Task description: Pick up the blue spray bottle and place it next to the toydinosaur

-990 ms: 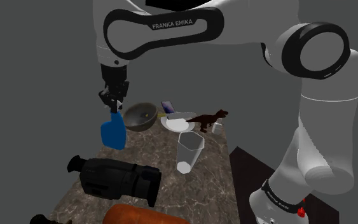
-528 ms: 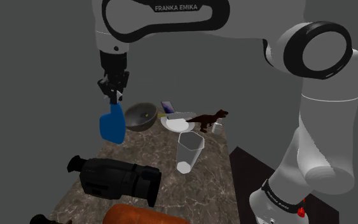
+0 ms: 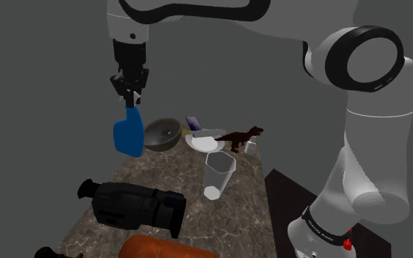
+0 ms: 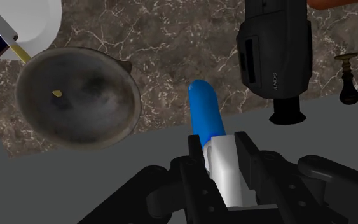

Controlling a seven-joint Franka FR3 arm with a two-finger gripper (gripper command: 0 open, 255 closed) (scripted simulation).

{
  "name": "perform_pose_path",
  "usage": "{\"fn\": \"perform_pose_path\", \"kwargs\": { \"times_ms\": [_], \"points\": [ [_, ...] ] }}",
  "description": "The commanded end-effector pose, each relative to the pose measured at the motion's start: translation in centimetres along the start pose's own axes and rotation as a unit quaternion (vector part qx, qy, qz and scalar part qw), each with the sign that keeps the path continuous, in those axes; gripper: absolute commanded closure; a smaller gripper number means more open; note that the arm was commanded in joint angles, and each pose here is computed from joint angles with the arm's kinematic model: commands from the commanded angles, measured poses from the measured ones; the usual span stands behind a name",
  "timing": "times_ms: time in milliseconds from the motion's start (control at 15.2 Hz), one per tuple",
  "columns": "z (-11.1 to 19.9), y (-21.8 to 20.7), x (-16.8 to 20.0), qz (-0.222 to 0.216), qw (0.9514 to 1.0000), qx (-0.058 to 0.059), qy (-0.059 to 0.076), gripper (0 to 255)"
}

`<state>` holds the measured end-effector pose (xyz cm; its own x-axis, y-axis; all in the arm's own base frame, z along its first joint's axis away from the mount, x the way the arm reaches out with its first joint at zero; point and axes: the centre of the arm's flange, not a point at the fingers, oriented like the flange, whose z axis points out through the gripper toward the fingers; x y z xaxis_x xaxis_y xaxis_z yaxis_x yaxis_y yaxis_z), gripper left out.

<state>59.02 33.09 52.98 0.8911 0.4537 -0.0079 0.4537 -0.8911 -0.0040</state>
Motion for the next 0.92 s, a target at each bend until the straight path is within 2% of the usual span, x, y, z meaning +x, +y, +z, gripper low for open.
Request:
{"fn": "perform_pose_path", "kwargs": {
  "times_ms": [0,858],
  "points": [
    [-1.1,0.0,-0.1,0.000,1.0000,0.000,0.000,255],
    [-7.9,0.0,-0.1,0.000,1.0000,0.000,0.000,255]
  ]
}}
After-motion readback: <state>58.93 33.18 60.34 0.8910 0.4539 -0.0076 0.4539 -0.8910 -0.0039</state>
